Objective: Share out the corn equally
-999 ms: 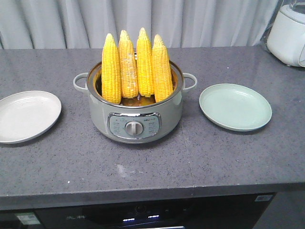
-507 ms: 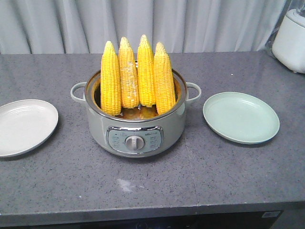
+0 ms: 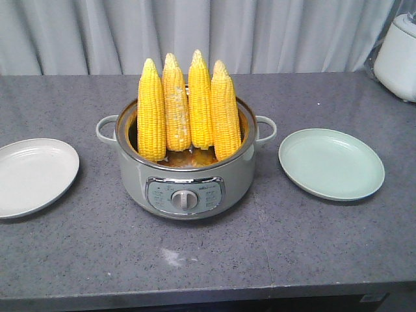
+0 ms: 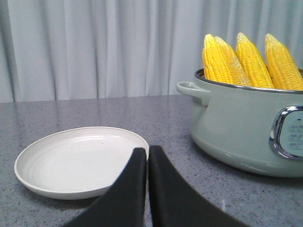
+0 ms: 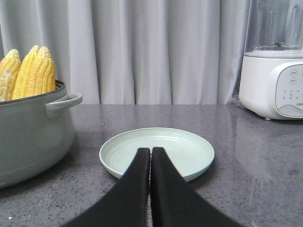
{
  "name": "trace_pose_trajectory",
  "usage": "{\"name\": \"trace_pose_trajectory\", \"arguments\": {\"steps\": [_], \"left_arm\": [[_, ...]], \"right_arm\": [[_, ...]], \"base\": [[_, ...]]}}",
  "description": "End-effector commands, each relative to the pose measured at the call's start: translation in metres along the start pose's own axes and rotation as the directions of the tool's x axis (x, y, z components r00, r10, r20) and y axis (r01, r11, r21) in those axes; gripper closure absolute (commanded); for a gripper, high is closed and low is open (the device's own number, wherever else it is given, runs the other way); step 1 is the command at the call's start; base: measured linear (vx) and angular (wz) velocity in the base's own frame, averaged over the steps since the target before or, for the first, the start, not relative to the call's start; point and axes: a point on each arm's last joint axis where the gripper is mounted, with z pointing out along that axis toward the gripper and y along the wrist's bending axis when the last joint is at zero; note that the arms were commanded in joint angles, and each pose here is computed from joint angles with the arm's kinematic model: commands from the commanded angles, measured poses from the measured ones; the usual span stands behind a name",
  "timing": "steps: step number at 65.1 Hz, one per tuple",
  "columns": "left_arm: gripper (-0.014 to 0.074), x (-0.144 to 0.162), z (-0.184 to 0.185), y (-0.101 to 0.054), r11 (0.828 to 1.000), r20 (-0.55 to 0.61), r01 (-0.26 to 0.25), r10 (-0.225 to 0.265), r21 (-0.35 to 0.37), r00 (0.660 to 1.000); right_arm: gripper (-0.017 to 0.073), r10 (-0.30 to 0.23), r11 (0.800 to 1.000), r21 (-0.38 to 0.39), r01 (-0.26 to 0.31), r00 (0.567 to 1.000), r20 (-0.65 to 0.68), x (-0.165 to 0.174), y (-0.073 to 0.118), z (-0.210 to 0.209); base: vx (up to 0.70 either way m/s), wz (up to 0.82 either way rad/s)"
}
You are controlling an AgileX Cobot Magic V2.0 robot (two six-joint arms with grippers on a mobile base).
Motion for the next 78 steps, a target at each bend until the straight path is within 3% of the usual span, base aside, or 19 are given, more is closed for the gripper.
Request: {"name": "trace_pose_trajectory", "arguments": {"steps": [1,63,78], "left_arm": [[0.0600,-0.003,-0.001,-0.001,1.000,0.080,0.009,-0.010,0.011,0.997],[0.0600,-0.008,-0.002,-0.001,1.000,0.105,0.007,-0.008,0.013,0.994],[0.0600,-0.051,-0.009,-0.002,1.000,0.133,0.010,-0.011,0.004,0.991]], "right_arm": [[0.0570,-0.012,1.000,0.002,0.012,0.998,0.068,-0.004,0.000,0.000],[0.0570,-0.012,1.000,0.001,0.012,0.995,0.103,-0.011,0.000,-0.001],[0.0570,-0.012,1.000,0.005,0.012,1.000,0.016,-0.042,0.001,0.008]], "base": [[0.00,0.00],[0.00,0.00],[0.00,0.00]]}}
